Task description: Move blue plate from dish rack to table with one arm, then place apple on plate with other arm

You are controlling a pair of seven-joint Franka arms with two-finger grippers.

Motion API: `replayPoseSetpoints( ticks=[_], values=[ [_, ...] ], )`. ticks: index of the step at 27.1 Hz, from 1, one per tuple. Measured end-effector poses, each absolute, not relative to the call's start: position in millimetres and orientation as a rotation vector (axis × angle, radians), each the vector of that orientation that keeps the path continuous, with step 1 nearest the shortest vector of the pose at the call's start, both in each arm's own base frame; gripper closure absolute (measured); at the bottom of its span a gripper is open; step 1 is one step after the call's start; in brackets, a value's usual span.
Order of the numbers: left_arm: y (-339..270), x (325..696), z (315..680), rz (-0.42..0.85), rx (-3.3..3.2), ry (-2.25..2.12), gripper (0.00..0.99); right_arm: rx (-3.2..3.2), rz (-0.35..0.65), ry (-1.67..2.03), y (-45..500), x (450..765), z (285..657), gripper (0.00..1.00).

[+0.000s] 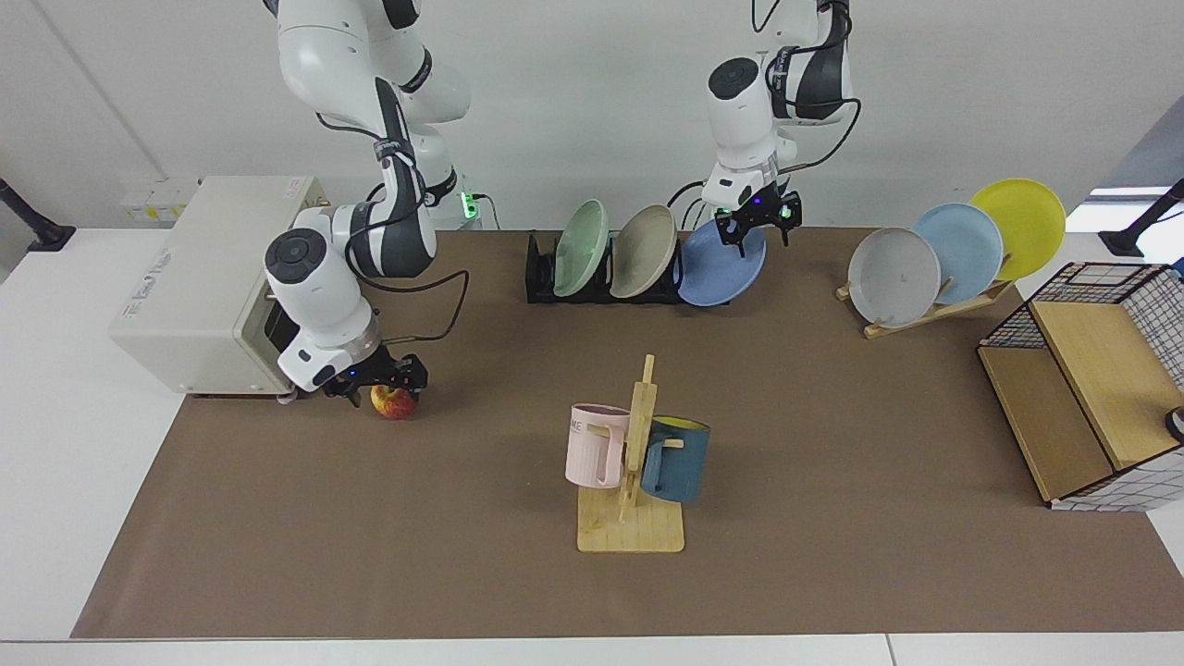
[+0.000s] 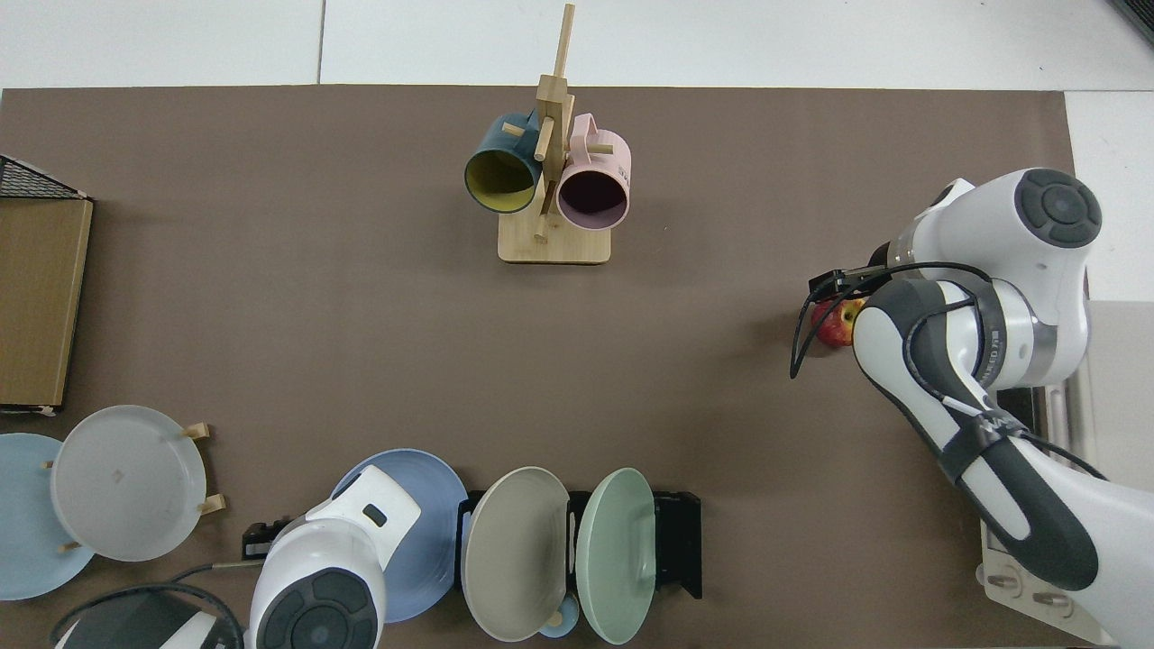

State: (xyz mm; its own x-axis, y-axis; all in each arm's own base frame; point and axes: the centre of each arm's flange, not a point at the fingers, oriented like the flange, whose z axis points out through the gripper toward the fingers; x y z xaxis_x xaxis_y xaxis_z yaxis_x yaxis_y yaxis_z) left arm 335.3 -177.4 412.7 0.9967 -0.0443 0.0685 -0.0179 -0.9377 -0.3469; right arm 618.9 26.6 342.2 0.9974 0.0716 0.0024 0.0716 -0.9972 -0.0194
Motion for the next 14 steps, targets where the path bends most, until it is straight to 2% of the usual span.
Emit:
replayPoseSetpoints(
  ticks=[1,3,4,5,9,11,14],
  values=[
    [-178,335,413,-0.108,-2.786,0.045,0.220,-3.120,0.005,-0.111,26,619,338,0.00],
    [-179,334,413,-0.109,-2.786,0.045,0.322,-3.120,0.021,-0.110,26,619,329,0.00],
    [-180,334,413,-0.110,-2.786,0.044,0.445,-3.120,0.030,-0.110,26,618,325,0.00],
    [-180,334,413,-0.110,-2.786,0.045,0.520,-3.120,0.040,-0.109,26,618,320,0.00],
    [-180,334,413,-0.109,-2.790,0.035,0.542,-3.120,0.057,-0.110,26,618,310,0.00],
    [-181,333,412,-0.106,-2.795,0.028,0.700,-3.121,0.055,-0.110,26,618,305,0.00],
    [-178,333,414,-0.104,-2.792,0.014,0.846,-3.121,0.058,-0.112,26,617,299,0.00]
  ],
)
